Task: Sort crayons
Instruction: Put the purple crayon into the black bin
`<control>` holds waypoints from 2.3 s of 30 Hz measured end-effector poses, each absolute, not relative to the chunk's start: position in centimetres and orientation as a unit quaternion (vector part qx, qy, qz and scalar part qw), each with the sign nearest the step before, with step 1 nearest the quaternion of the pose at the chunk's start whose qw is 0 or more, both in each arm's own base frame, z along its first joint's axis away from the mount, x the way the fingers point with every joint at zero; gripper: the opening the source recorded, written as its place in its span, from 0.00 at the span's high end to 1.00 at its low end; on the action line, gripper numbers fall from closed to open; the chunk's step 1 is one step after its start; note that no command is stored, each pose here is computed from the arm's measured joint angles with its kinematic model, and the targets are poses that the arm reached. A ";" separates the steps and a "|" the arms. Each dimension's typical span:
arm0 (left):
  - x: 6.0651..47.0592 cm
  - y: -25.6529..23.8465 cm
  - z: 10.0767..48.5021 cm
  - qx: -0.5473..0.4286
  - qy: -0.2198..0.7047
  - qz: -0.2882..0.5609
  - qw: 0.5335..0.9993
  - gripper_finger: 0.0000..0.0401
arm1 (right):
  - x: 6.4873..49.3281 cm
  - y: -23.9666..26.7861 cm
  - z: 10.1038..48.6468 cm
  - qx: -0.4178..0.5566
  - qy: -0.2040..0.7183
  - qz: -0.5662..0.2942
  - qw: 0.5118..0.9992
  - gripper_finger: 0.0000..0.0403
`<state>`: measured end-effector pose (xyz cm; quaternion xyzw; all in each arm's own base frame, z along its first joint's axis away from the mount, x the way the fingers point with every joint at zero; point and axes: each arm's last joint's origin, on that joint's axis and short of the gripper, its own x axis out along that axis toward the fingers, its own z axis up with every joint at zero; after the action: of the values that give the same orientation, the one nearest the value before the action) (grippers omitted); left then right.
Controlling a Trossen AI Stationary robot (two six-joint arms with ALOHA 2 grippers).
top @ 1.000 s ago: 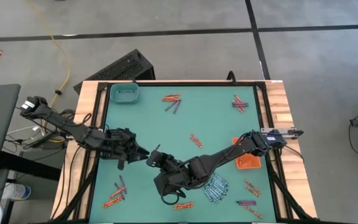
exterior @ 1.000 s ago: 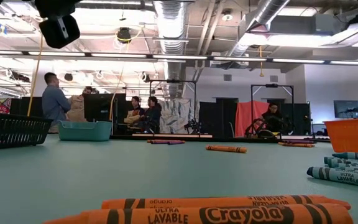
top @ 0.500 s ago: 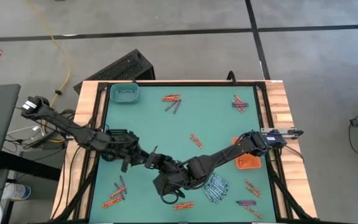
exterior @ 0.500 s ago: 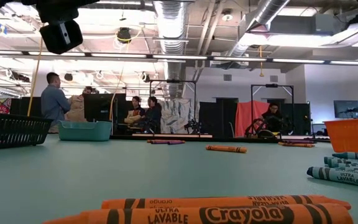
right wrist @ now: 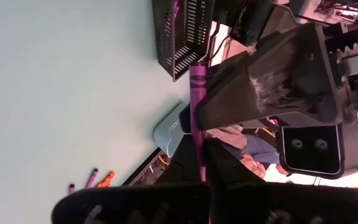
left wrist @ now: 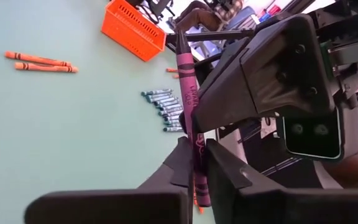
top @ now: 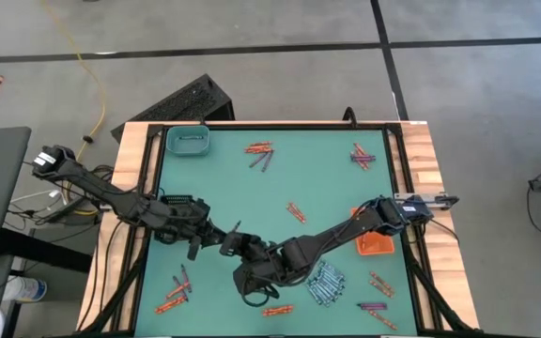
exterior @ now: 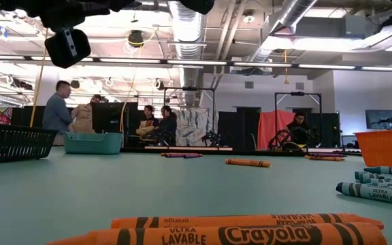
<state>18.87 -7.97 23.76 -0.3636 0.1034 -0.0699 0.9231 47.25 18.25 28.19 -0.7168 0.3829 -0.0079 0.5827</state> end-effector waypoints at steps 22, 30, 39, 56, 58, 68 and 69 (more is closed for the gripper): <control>19.0 -7.5 23.6 -0.354 0.106 -0.055 0.928 0.99 | 47.6 17.1 28.1 -0.723 0.393 -0.006 0.568 0.91; 19.0 -7.2 23.1 -0.351 0.130 -0.044 0.926 1.00 | 47.8 16.4 28.1 -0.702 0.404 -0.026 0.587 0.69; 18.1 -6.1 21.9 -0.336 0.197 0.021 0.921 1.00 | 47.6 16.0 28.2 -0.671 0.419 -0.099 0.603 0.46; 10.9 -3.8 22.1 -0.336 0.341 0.195 0.856 1.00 | 45.2 13.3 26.5 -0.581 0.518 -0.138 0.613 0.49; 10.2 -3.7 22.4 -0.334 0.364 0.211 0.844 1.00 | 45.0 12.9 26.4 -0.569 0.528 -0.143 0.614 0.49; 9.5 -4.0 22.8 -0.341 0.423 0.236 0.806 1.00 | 44.4 11.5 26.0 -0.525 0.563 -0.148 0.621 0.52; 9.6 -4.0 22.6 -0.340 0.427 0.240 0.803 1.00 | 44.4 11.4 26.0 -0.524 0.564 -0.148 0.620 0.52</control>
<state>9.64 -4.04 22.65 -0.3405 0.4274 0.2395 0.8025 44.38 11.38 26.03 -0.5239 0.5644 -0.1484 0.6204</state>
